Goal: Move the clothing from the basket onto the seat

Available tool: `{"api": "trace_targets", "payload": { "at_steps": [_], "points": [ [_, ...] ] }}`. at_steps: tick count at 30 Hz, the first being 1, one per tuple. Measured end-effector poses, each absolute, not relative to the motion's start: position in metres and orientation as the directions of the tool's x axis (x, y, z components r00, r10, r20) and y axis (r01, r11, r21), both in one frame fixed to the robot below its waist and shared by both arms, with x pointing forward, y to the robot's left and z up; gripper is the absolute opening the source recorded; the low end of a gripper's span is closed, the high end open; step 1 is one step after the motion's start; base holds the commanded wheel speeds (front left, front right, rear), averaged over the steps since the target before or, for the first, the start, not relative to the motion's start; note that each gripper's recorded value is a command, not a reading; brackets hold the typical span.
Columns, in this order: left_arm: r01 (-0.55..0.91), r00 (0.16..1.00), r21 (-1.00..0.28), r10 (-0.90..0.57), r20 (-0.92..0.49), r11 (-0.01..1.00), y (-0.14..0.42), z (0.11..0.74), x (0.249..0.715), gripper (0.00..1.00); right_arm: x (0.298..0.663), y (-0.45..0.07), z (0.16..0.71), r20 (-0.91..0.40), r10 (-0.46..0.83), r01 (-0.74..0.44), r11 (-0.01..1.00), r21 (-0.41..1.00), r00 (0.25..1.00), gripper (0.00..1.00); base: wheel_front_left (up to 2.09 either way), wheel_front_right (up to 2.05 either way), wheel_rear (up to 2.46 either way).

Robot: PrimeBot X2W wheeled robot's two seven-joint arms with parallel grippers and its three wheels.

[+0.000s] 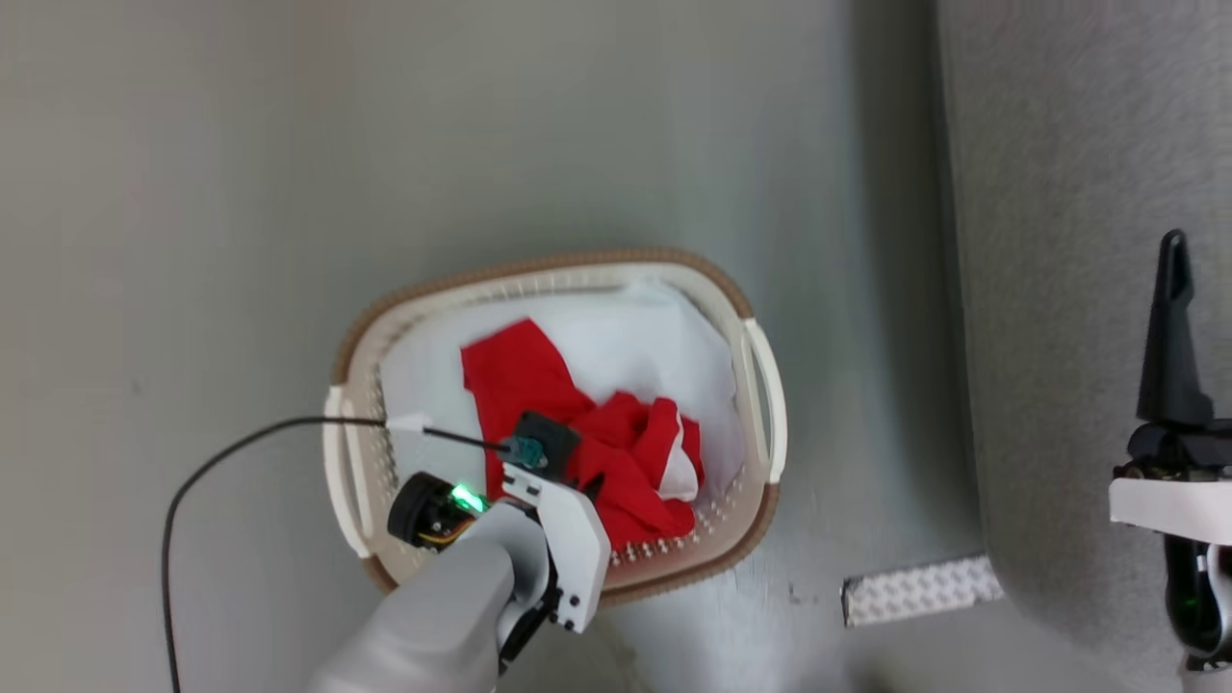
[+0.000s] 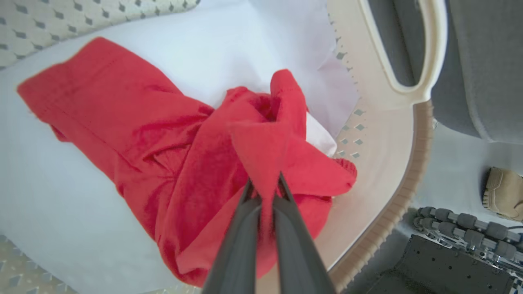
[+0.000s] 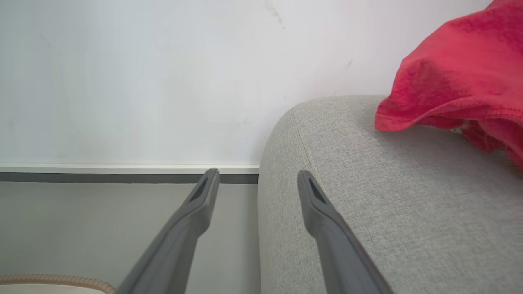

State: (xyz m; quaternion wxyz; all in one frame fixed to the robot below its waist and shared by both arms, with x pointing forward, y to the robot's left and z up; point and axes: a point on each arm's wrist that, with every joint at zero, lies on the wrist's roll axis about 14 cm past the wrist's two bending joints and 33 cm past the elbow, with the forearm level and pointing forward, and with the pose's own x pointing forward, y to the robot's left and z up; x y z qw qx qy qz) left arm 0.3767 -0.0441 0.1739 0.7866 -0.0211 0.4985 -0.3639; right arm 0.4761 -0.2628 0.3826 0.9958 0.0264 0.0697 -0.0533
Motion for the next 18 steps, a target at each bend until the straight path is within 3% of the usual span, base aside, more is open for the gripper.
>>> {"api": "trace_targets", "payload": {
  "at_steps": [18],
  "points": [
    [0.579, 0.665, -0.237, -0.621, -0.415, 0.780, -0.046, 0.358, 0.428, 0.00, 0.425, -0.241, 0.480, 0.031, -0.057, 0.054, 0.995, 0.084, 0.998, 1.00, 0.00, 0.00, 0.00]
  ]
}}
